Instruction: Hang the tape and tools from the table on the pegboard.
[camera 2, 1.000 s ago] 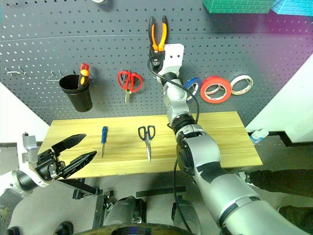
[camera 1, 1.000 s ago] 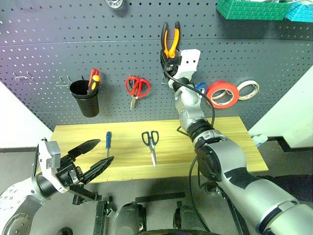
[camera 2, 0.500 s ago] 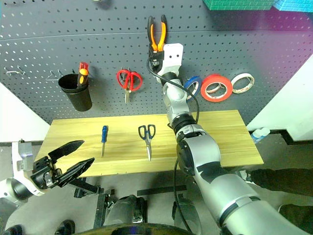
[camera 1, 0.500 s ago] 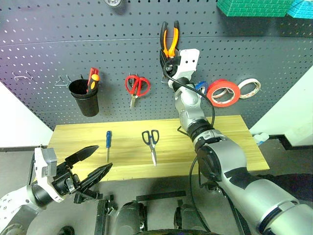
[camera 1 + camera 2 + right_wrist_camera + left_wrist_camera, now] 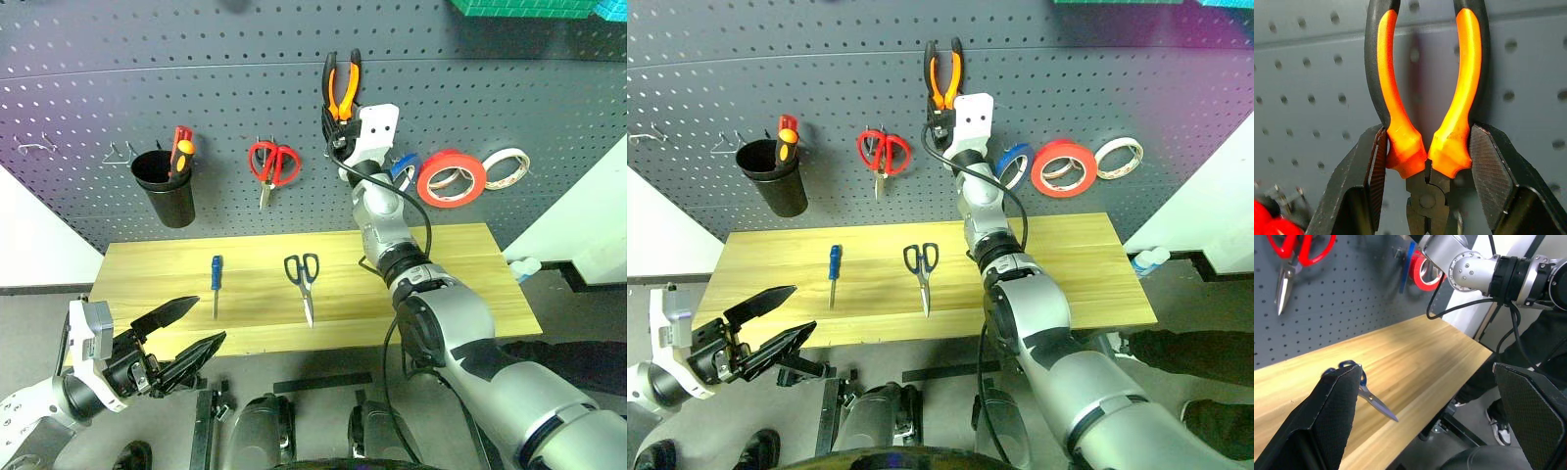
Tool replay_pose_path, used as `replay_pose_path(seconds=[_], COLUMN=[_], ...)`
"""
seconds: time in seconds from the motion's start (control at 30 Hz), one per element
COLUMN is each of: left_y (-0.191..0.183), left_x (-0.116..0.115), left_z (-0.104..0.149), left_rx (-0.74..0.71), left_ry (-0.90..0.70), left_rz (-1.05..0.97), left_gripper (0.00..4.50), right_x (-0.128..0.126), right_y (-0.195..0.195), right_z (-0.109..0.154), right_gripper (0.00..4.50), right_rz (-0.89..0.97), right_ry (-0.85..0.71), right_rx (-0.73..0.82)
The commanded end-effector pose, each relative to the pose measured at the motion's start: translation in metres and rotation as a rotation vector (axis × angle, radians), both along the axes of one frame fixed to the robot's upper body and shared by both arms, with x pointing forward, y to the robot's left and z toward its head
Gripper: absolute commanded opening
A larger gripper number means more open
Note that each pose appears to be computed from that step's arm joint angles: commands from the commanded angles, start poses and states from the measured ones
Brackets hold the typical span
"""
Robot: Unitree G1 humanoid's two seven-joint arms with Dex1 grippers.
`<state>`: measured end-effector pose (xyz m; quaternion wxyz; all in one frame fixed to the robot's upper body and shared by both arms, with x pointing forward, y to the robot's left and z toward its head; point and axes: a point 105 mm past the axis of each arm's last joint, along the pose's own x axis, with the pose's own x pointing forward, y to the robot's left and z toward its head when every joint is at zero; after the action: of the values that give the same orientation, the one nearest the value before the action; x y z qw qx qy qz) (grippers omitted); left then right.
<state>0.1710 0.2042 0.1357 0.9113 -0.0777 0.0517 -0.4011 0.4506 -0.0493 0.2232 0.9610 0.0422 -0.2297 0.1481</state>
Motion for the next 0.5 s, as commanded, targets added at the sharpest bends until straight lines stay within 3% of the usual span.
replay_pose_path(seconds=[0.03,0.27,0.5], left_y=[-0.0024,-0.0027,-0.0045], left_x=[-0.0035,-0.0022,0.005], left_z=[0.0107,0.0106,0.0115], left_rx=[0.006,0.004,0.003], left_ry=[-0.031,-0.02,-0.027], left_rz=[-0.022,-0.033,-0.039], left_gripper=[4.5,4.5,4.5], right_x=[-0.0013,-0.0038,-0.0064], right_y=[-0.0037,-0.0043,-0.0017], right_z=[0.0119,0.0045,0.0112], right_gripper=[2.13,2.13,4.43], right_rz=[-0.03,0.004,0.042], right_ry=[-0.046,-0.037,-0.064], right_rx=[-0.014,0.0,0.013])
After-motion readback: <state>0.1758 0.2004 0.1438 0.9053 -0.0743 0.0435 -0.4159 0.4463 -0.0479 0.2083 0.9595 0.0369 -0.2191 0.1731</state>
